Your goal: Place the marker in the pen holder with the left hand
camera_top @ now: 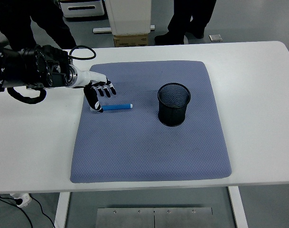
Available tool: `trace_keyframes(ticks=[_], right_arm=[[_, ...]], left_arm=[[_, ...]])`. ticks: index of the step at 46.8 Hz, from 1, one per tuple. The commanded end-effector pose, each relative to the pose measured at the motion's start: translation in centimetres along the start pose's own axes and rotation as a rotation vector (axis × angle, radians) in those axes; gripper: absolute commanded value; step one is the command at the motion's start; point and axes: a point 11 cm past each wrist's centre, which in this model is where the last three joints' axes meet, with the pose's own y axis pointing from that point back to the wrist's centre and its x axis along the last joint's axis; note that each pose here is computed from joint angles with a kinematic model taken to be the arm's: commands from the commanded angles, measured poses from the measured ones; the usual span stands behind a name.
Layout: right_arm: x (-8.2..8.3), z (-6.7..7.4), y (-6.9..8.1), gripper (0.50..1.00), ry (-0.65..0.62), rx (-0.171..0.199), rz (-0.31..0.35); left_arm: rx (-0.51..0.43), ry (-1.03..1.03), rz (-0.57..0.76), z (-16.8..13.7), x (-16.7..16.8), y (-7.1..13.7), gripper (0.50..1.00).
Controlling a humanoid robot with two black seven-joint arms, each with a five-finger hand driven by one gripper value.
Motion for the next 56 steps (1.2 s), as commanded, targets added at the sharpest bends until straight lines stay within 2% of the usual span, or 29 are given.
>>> trace_keyframes(ticks=[1, 4, 12, 34, 56], right_arm=[[0.0, 0.0, 0.0, 1.000, 0.000, 0.000, 0.000], [0.0, 0.0, 0.0, 1.000, 0.001, 0.000, 0.001], [0.0, 0.0, 0.0, 1.000, 0.000, 0.000, 0.000], [0.0, 0.0, 0.0, 1.000, 0.001, 0.000, 0.001], [0.0, 0.0, 0.0, 1.000, 0.001, 0.000, 0.001]], left_arm=[[0.001, 0.000, 0.000, 0.0, 0.0, 0.0, 0.774], [0.001, 0.000, 0.000, 0.0, 0.0, 0.0, 0.760], [0.001, 0.000, 0.000, 0.0, 0.0, 0.0, 0.760], [-0.042, 0.021, -0.003, 1.4, -0.2, -0.3, 0.786], [-0.030, 0.028, -0.010, 0.5, -1.2, -1.0, 0.783]])
